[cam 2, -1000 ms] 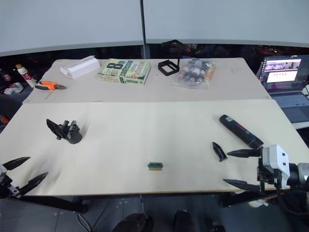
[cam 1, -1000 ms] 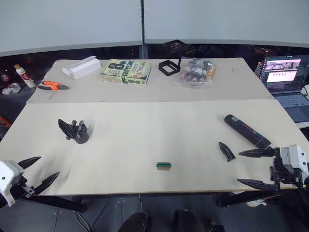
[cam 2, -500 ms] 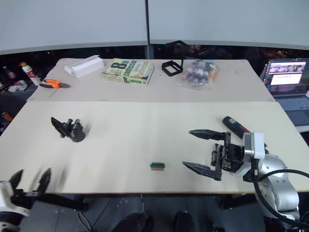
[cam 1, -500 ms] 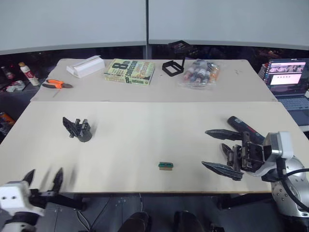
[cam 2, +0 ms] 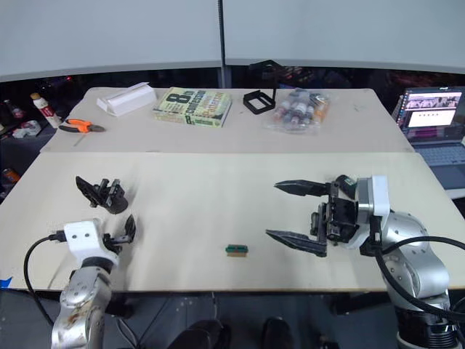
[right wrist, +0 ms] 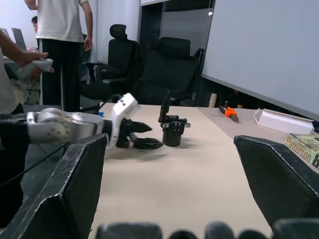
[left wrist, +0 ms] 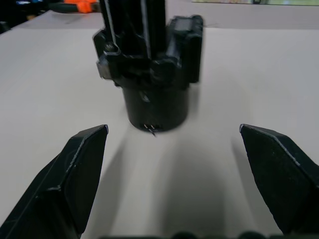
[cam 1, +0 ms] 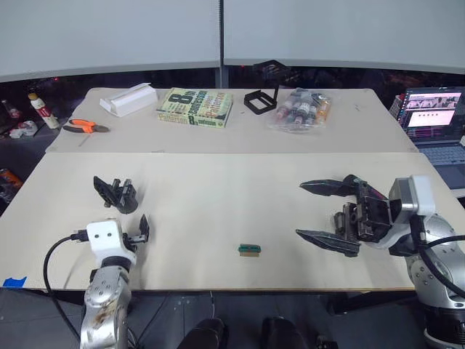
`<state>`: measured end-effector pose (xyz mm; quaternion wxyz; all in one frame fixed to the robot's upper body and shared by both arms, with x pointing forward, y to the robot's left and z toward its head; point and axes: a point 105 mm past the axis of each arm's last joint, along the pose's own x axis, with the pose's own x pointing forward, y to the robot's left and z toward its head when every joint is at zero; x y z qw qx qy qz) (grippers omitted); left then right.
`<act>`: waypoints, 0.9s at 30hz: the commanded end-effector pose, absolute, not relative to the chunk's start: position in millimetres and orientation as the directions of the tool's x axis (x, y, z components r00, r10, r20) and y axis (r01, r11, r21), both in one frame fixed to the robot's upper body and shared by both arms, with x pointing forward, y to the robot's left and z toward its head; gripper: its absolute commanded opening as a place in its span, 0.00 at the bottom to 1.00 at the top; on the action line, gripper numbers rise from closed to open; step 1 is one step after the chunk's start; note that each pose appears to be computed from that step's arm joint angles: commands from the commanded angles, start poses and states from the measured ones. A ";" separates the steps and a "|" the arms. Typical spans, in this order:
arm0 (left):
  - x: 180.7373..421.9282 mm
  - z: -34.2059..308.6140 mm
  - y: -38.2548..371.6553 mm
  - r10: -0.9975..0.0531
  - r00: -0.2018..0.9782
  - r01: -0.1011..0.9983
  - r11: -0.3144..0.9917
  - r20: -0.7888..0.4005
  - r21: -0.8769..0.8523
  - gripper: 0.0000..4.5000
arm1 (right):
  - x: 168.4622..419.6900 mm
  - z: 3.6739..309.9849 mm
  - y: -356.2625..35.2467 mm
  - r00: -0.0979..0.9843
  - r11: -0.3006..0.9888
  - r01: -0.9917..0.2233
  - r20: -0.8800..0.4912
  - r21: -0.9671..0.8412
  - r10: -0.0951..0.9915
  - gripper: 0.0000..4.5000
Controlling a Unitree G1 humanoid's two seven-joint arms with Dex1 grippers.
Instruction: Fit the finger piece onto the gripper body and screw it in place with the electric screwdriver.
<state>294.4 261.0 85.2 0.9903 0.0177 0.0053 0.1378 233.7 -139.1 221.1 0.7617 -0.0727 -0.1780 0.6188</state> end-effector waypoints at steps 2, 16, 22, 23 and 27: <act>311.8 92.8 266.2 0.321 0.947 -0.322 0.945 0.026 0.056 1.00 | 230.0 227.9 -135.3 0.156 0.216 -0.907 0.186 -0.362 0.970 1.00; 336.2 85.4 275.0 0.366 0.931 -0.366 0.930 -0.003 0.023 1.00 | 230.0 220.7 -148.8 0.195 0.250 -0.899 0.183 -0.359 0.964 1.00; 338.6 86.5 273.8 0.359 0.934 -0.359 0.933 0.000 0.019 0.52 | 228.0 217.0 -153.4 0.204 0.259 -0.897 0.183 -0.359 0.962 1.00; 338.5 86.9 273.9 0.354 0.935 -0.354 0.935 0.002 0.020 0.52 | 227.5 216.3 -154.1 0.206 0.260 -0.896 0.183 -0.360 0.961 1.00; 340.2 111.7 267.7 0.178 0.976 -0.180 0.984 0.126 0.005 0.52 | 225.7 214.8 -158.1 0.226 0.278 -0.889 0.181 -0.364 0.957 1.00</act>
